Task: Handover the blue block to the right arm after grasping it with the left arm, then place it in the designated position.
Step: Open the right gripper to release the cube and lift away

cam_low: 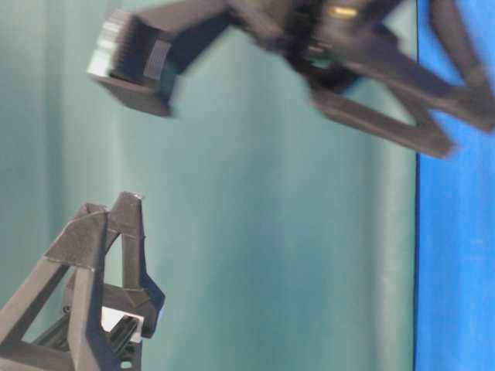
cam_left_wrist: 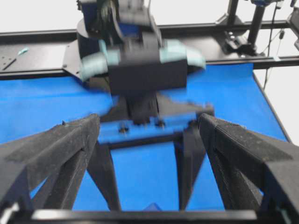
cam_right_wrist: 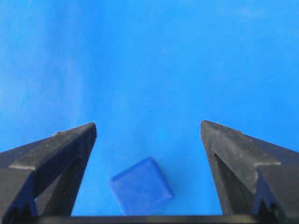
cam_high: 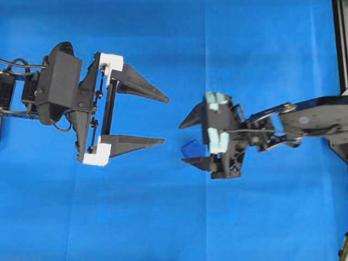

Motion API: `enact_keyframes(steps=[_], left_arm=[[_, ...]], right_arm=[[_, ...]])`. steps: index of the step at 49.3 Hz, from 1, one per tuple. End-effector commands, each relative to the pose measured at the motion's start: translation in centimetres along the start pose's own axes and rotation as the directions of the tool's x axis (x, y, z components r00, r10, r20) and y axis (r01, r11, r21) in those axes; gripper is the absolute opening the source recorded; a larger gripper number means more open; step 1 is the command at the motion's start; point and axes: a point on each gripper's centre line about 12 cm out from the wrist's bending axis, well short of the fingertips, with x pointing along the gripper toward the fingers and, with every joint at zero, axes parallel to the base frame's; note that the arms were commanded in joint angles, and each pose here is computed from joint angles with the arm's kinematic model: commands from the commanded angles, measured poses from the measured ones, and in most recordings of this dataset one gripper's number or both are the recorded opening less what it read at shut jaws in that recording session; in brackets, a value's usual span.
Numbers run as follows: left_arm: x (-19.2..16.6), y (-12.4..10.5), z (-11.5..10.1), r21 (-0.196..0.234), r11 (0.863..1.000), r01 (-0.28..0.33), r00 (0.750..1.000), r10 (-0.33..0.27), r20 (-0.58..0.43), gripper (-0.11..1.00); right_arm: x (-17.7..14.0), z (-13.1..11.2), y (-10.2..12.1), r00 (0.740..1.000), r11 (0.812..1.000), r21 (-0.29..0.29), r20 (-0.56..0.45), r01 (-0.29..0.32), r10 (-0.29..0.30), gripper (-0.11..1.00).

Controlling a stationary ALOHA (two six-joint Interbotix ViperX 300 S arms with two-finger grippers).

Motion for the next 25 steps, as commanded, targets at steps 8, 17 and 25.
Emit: enact_keyframes(steps=[8, 17, 25], left_arm=[[-0.4, 0.0, 1.4, -0.001, 1.0, -0.001, 0.999, 0.001, 0.044, 0.91], [-0.4, 0.0, 1.4, -0.001, 1.0, 0.001, 0.999, -0.001, 0.044, 0.91], [-0.4, 0.0, 1.5, -0.001, 1.0, -0.001, 0.999, 0.001, 0.046, 0.91]], right_arm=[[-5.0, 3.9, 0.4, 0.994, 0.999, -0.023, 0.109, 0.028, -0.025, 0.88], [-8.5, 5.1, 0.1, 0.986, 0.998, -0.011, 0.156, 0.056, -0.054, 0.88], [-11.2, 5.7, -0.1, 0.979, 0.997, -0.002, 0.193, 0.073, -0.072, 0.88]])
